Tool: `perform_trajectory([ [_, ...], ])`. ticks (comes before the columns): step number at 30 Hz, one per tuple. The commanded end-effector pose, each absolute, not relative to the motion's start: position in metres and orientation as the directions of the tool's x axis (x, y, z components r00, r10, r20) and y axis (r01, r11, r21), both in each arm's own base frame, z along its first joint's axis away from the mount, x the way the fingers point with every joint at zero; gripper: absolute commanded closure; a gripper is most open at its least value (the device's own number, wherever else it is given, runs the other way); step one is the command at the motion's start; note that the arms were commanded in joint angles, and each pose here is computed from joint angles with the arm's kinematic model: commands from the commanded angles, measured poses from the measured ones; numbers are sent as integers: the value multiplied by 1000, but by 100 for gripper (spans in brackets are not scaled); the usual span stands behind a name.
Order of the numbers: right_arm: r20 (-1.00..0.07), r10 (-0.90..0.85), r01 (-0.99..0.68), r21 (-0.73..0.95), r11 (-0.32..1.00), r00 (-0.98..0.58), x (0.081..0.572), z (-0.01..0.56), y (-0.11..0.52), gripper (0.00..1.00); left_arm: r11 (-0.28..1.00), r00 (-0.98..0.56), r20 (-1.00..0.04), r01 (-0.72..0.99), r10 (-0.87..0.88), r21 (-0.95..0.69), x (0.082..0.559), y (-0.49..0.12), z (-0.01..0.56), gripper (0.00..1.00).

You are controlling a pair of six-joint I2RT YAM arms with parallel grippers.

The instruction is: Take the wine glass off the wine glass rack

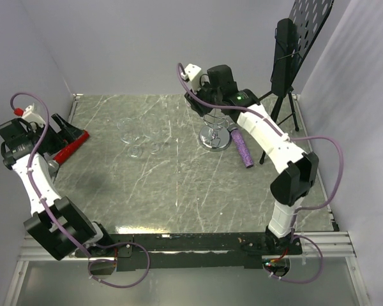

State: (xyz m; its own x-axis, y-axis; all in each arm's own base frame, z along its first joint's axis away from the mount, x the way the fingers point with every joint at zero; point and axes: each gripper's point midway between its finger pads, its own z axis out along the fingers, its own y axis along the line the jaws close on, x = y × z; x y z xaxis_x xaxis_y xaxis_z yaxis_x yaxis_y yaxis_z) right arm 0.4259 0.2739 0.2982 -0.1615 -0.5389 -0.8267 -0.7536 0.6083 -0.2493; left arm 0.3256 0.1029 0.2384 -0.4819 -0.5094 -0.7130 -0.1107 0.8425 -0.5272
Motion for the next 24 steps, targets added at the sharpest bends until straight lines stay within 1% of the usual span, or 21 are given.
perform_trajectory([
  [1,-818,-545,-731,-257,633,-185,445,300,269,50,856,-450,-756,-40,-476,-515,337,99,264,0],
  [3,-802,-556,-729,-245,639,-219,453,289,268,51,854,-448,-754,-42,-480,-518,340,100,267,0],
  [7,-790,-560,-722,-233,652,-251,459,283,268,52,848,-429,-757,-42,-492,-528,345,102,272,0],
  [13,-772,-569,-722,-221,656,-281,453,271,263,52,839,-416,-753,-51,-510,-541,351,102,270,0],
  [19,-759,-584,-724,-228,651,-287,446,271,258,54,834,-405,-751,-58,-522,-548,354,99,269,0],
  [21,-761,-587,-717,-243,653,-277,445,275,254,53,841,-395,-762,-53,-512,-538,355,96,273,0],
  [23,-766,-588,-703,-268,659,-260,444,282,250,46,850,-385,-775,-52,-501,-524,355,90,276,0],
  [24,-769,-588,-696,-279,661,-250,443,285,247,46,853,-375,-782,-48,-498,-520,355,87,279,0],
])
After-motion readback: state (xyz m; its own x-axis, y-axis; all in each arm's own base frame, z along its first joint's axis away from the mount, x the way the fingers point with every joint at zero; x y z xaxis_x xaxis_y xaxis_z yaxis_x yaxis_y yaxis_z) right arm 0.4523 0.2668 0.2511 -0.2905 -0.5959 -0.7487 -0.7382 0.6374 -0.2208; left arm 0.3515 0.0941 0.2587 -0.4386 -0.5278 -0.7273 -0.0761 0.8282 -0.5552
